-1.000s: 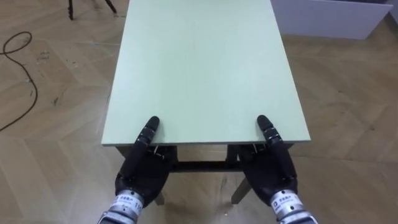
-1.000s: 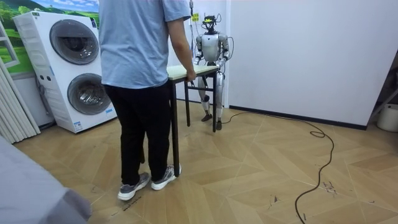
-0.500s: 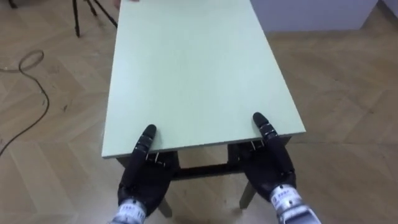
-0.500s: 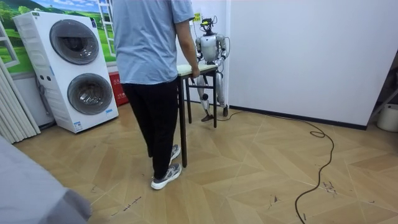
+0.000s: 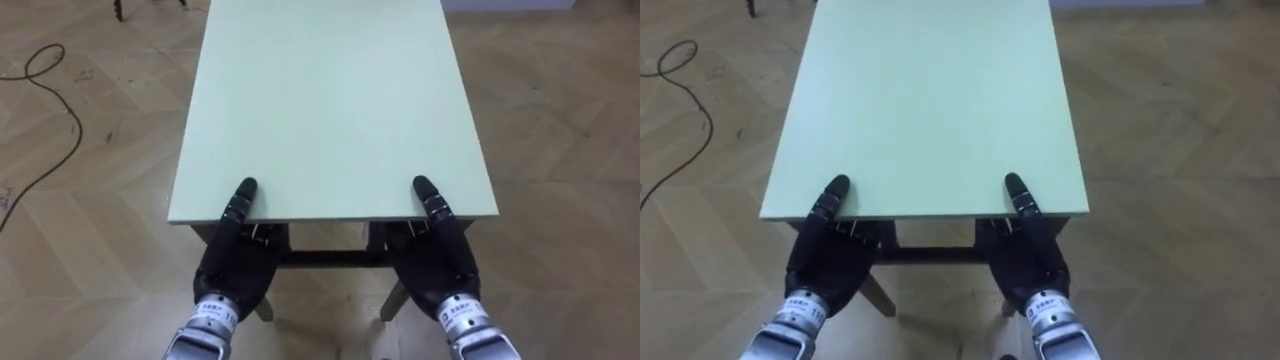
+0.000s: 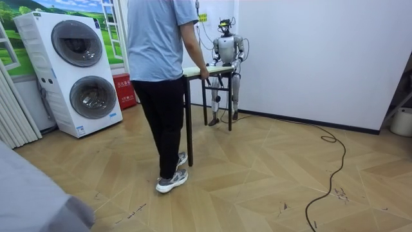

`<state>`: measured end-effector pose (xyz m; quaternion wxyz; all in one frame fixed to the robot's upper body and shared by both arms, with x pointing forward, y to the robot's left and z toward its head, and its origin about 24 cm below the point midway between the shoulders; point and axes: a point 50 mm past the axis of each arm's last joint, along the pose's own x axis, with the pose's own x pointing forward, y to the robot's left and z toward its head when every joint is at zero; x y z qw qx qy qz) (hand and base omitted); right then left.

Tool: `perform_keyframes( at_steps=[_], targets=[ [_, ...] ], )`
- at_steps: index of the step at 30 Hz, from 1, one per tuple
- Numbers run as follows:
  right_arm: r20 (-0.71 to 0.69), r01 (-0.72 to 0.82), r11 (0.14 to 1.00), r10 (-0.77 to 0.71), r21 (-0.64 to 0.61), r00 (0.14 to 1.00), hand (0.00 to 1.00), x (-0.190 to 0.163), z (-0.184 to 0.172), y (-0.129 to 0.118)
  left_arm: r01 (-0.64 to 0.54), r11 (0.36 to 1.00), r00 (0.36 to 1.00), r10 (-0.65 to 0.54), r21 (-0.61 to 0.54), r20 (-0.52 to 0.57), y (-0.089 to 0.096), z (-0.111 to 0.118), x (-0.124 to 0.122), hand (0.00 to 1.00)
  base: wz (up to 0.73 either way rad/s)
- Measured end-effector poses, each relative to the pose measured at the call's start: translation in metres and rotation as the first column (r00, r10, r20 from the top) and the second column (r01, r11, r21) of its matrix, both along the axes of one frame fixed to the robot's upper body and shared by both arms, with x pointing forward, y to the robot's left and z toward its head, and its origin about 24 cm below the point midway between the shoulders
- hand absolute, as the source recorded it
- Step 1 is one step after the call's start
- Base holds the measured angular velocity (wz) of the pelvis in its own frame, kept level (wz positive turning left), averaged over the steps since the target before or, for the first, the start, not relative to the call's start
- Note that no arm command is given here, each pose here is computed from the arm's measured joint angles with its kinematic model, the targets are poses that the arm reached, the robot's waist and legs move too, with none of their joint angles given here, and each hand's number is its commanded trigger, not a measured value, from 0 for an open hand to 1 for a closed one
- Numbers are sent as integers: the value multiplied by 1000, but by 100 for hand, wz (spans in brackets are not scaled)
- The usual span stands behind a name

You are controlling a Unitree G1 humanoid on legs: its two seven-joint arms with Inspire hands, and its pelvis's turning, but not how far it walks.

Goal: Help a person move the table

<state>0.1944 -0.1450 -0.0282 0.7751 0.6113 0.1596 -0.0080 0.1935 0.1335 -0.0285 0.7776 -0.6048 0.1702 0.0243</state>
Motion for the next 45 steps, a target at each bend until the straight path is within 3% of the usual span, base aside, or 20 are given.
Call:
perform_keyframes(
  at_steps=[4, 7, 12, 19, 28, 45],
  targets=[
    [9, 92, 994, -93, 60, 996, 100, -9, -2, -15, 93, 995, 995, -94, 18, 44, -20, 12, 21, 100, 58],
    [-32, 58, 996, -56, 68, 998, 100, -11, -6, -8, 56, 998, 998, -56, 16, 15, -12, 5, 14, 100, -62],
    [-76, 96, 992, -90, 79, 993, 100, -30, -12, -15, 103, 994, 995, -103, 29, -10, -16, 1, 7, 100, 33],
    [-94, 12, 998, -6, 69, 996, 100, -44, -12, -2, 50, 999, 998, -50, 4, -28, -4, -6, -24, 100, -35],
    [-23, 8, 999, -6, 52, 1000, 100, -29, -3, 0, 41, 999, 999, -41, 11, 31, 0, 3, -17, 100, -27],
    [-35, -7, 1000, 7, 6, 999, 100, -28, -5, -9, 53, 998, 999, -52, 30, -5, 2, -3, -29, 100, 10]
  ],
)
